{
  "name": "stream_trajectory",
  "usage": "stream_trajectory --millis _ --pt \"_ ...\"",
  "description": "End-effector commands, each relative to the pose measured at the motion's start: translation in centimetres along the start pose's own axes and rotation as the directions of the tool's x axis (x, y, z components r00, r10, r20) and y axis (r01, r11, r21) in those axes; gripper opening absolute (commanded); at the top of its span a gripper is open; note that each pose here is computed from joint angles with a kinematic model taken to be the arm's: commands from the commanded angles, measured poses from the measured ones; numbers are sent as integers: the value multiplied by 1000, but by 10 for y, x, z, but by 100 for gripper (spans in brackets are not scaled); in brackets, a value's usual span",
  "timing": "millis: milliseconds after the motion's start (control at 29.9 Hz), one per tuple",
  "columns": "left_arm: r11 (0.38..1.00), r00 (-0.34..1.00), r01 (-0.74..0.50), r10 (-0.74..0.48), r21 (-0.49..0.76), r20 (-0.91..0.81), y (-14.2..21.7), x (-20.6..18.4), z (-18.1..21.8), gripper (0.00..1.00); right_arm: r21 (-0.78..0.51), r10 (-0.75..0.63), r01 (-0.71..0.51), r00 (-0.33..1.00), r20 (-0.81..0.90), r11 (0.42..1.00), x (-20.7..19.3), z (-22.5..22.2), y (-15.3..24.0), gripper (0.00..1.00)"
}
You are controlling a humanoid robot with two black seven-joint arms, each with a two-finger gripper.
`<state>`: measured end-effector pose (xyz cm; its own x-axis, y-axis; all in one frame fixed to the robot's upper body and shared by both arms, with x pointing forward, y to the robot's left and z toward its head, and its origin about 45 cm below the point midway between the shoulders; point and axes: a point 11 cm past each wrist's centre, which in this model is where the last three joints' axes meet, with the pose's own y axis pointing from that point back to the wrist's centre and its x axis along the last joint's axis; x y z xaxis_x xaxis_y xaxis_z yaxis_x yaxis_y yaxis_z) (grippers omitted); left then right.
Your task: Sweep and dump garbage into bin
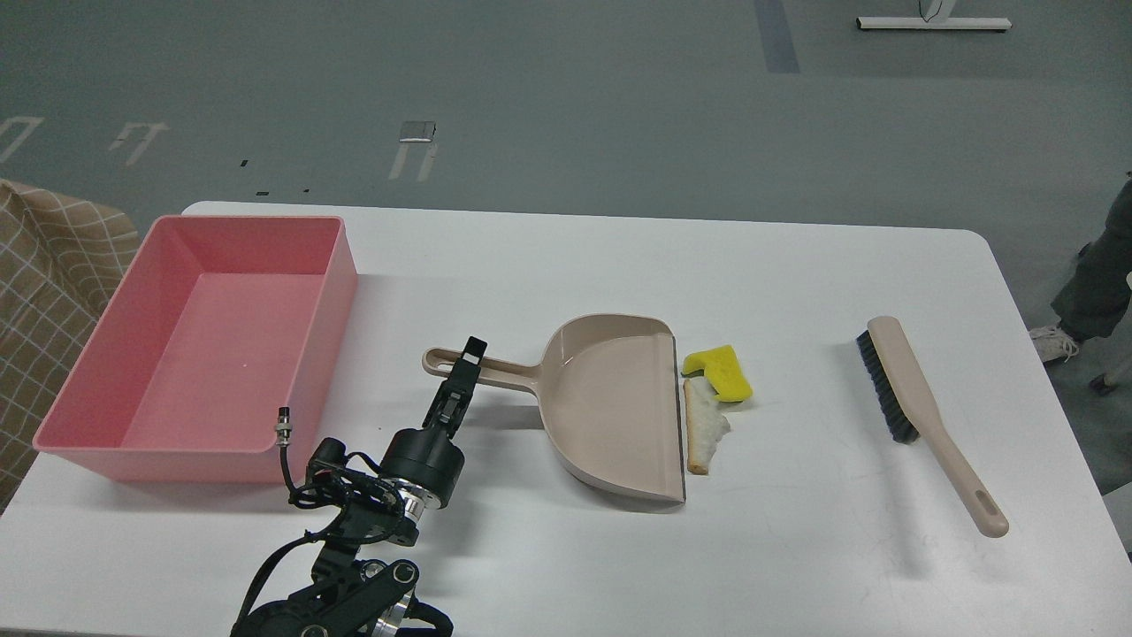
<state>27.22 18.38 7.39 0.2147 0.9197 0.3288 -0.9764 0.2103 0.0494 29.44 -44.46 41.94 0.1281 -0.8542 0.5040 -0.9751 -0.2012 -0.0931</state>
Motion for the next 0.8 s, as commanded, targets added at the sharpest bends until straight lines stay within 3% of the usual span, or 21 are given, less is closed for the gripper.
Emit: stream_trajectory --millis 0,100,267,468,635,769 --pt "1000 1000 0 0 -3 1 -1 0 1 9 -31 -16 14 998 -55 999 6 -4 2 99" --pt "1000 1000 0 0 -2 -1 -1 0 1 9 -60 -38 32 994 -105 998 10 -8 3 99" --pt "1000 1000 6 -6 -4 0 0 -2 1 9 -213 -165 123 968 -188 969 1 9 7 99" --pt "1000 1000 5 -5 -10 0 -3 -2 3 9 -448 -373 235 893 -250 863 -22 50 22 99" --pt "1000 1000 5 -5 -9 -1 -3 -2 3 10 -629 -542 267 787 -295 730 -37 89 46 98" --pt "1000 1000 5 -5 -11 -3 -4 -2 4 10 -669 -593 269 741 -315 692 -45 102 52 97"
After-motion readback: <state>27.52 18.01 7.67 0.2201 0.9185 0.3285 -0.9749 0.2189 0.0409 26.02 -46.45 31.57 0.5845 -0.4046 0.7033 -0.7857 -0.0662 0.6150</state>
